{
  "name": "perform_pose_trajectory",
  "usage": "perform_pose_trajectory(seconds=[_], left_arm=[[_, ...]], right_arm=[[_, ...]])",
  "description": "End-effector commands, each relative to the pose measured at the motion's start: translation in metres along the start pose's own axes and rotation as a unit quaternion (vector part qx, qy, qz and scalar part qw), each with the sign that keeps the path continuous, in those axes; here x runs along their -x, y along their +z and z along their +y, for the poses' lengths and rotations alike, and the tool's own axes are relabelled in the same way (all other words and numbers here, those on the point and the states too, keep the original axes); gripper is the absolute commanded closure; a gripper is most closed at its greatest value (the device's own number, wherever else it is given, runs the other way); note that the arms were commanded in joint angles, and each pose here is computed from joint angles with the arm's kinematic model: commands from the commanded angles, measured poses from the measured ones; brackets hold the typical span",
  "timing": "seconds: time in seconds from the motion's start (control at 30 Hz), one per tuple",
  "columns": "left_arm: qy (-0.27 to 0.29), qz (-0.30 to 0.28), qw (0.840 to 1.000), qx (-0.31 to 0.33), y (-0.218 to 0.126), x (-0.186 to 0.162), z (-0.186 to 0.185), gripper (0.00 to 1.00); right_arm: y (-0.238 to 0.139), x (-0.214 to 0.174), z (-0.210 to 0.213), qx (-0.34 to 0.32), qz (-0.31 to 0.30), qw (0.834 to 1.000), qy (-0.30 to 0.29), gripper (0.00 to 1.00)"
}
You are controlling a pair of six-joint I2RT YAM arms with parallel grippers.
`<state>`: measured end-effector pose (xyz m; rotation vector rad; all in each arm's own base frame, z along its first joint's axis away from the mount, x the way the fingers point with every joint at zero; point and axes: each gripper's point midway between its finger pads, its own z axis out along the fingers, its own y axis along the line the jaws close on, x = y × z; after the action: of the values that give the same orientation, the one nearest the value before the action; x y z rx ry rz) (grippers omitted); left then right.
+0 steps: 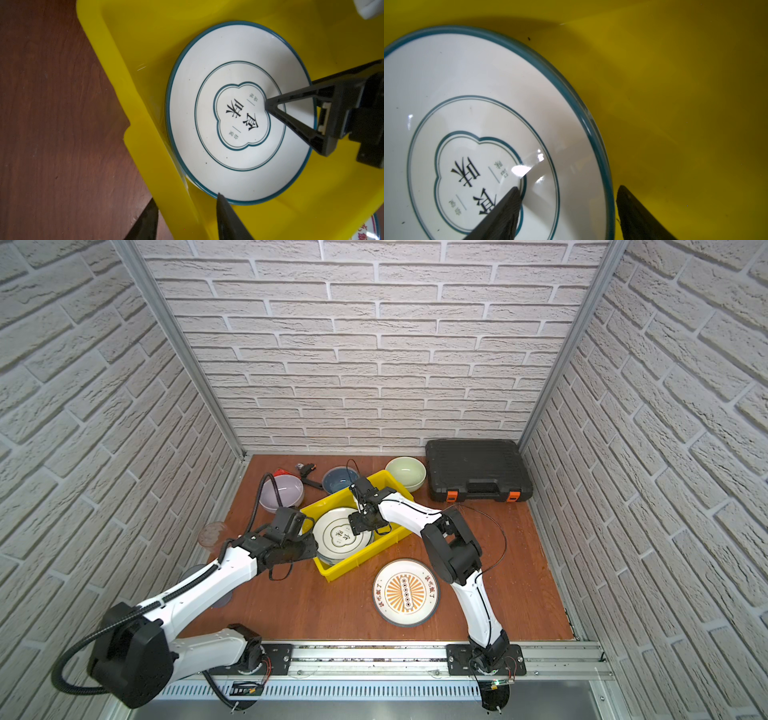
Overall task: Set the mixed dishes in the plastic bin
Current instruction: 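Lower the cloud-motif plate onto the green-rimmed plates and open the right gripper, then withdraw both grippers from the bin toward the orange-sunburst plate on the table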
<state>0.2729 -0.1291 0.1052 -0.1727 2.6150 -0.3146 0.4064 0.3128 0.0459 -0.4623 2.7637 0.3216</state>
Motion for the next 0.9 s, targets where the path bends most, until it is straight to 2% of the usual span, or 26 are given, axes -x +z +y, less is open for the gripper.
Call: perform_pose_trajectory(seconds=[0.0,0.37,0.57,0.87], left_arm=[[0.009,-0.021,0.999,-0.023,-0.002,0.017,-0.012,0.54],[0.012,-0.019,0.999,-0.03,-0.001,0.021,-0.019,0.55],[0.012,-0.018,0.999,-0.028,-0.004,0.023,-0.019,0.55],[0.024,-0.019,0.999,-0.023,-0.016,0.022,-0.015,0.46]], right_arm=[[-0.006,0.006,0.017,0.029,-0.006,0.999,-0.011,0.26],[-0.011,0.005,0.028,0.054,-0.003,0.998,-0.019,0.26],[-0.024,0.008,0.018,0.03,-0.015,0.999,-0.012,0.26],[-0.061,0.017,-0.015,-0.001,-0.039,0.999,-0.001,0.23]])
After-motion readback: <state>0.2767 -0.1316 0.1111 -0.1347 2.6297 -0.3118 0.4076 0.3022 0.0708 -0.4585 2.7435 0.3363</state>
